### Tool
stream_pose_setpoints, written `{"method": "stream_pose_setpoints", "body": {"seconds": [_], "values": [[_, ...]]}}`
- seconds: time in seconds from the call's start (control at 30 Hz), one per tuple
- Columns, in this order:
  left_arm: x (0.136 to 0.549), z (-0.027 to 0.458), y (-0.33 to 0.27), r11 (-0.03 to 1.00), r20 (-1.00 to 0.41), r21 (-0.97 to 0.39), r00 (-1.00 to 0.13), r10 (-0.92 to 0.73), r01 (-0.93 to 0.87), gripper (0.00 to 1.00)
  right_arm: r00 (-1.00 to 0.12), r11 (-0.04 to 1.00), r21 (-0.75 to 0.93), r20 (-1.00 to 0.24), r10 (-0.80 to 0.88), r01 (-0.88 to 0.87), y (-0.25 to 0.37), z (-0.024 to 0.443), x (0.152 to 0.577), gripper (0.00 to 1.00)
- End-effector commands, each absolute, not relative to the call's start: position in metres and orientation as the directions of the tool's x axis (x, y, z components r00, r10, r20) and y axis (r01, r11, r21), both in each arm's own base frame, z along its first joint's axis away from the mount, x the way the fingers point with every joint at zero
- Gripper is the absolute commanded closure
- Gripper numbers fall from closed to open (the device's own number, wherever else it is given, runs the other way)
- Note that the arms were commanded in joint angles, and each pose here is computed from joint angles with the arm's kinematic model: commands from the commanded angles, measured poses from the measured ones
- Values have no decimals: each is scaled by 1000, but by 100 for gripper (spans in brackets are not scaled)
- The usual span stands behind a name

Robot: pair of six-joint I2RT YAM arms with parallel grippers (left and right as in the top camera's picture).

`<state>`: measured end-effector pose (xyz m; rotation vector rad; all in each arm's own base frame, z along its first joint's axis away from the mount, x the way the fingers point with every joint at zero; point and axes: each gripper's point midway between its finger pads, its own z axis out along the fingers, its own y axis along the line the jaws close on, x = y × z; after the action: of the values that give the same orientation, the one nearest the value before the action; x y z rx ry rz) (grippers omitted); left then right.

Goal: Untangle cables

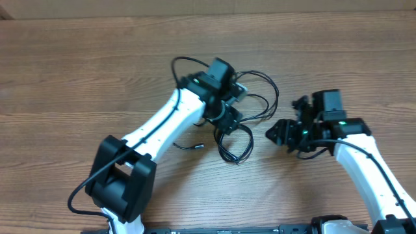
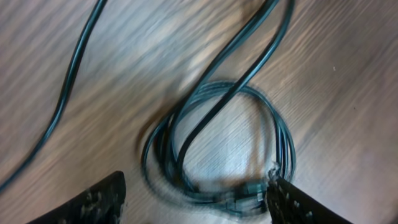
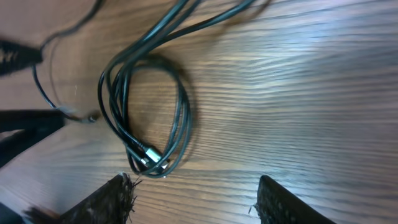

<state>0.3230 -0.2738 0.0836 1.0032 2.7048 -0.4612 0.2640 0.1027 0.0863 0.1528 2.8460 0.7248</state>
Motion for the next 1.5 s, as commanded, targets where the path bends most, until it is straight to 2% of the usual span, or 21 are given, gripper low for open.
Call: {"method": "stream_pose_setpoints", "body": {"seconds": [0.0,0.2,0.43,0.63,0.93,0.97,1.03,1.07,1.13,1.33,1.47], "values": [[328,71,-275,690,-336,-72,-669,663,720,28,-975,922,388,-211,74,-14,109,76,263,42],[339,62,-280,694,-394,-13,-642,658,720,28,-968,935,355,-224,111,25,123,68,269,44],[347,59,-285,695,-438,-7,-627,644,719,25,-952,898,386,-131,278,209,127,58,270,44],[344,43,-285,692,-415,-21,-636,650,722,27,-949,893,391,-127,290,220,127,58,271,43],[346,6,-287,693,-374,-28,-651,661,720,47,-952,886,409,-111,284,217,131,59,269,44],[347,3,-287,693,-372,-28,-651,662,721,53,-952,886,409,-111,284,217,131,59,269,44],[348,3,-288,693,-379,-27,-649,660,721,77,-952,886,409,-111,284,217,131,59,269,44],[350,4,-290,693,-387,-26,-646,658,721,85,-952,886,409,-111,284,217,131,59,269,44],[355,9,-293,693,-405,-23,-641,653,720,94,-952,886,410,-112,284,216,131,59,269,44],[367,27,-301,707,-438,-27,-644,627,706,96,-953,883,417,-110,283,214,133,60,269,44],[380,57,-303,744,-441,-58,-686,579,665,96,-953,881,424,-111,281,210,134,61,269,43]]}}
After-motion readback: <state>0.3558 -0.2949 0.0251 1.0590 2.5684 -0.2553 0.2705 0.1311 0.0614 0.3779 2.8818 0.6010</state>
